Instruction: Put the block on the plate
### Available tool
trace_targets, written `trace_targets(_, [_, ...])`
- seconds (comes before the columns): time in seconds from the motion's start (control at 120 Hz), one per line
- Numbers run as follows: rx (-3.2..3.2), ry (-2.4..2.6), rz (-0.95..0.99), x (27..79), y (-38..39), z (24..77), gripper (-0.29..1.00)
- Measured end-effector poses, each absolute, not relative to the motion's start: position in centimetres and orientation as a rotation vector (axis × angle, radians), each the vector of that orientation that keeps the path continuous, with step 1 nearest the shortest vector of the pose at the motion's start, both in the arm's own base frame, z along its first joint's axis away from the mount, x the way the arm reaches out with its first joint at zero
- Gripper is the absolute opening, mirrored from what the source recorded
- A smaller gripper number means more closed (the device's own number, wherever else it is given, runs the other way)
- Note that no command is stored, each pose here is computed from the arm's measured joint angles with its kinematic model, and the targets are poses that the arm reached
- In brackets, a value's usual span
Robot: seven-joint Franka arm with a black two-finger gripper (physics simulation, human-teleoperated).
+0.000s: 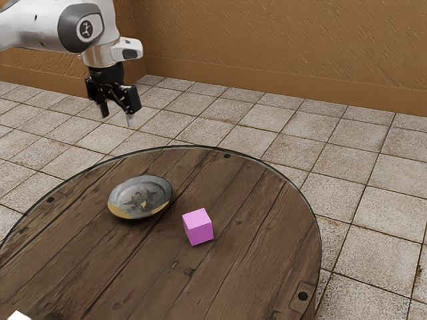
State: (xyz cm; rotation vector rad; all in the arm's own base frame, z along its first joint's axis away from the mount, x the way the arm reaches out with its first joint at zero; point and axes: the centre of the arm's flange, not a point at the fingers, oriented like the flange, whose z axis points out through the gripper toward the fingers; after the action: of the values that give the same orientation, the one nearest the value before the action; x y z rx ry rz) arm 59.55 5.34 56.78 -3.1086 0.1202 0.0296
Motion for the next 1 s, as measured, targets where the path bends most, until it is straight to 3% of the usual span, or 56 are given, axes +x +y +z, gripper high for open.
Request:
trace_targets(0.133, [-3.109, 0.160, 0.058, 59.3, 5.1, 55.4, 0.70])
trace_targets(0.417, [-3.093, 0.094, 0.162, 60.5, 0.1, 46.3, 0.70])
trace_targets(0.733, [-3.059, -0.544, 0.133, 62.8, -6.6, 39.3, 0.70])
trace_targets(1.0, [-2.852, -1.186, 0.011, 63.0, -7.5, 32.7, 0.70])
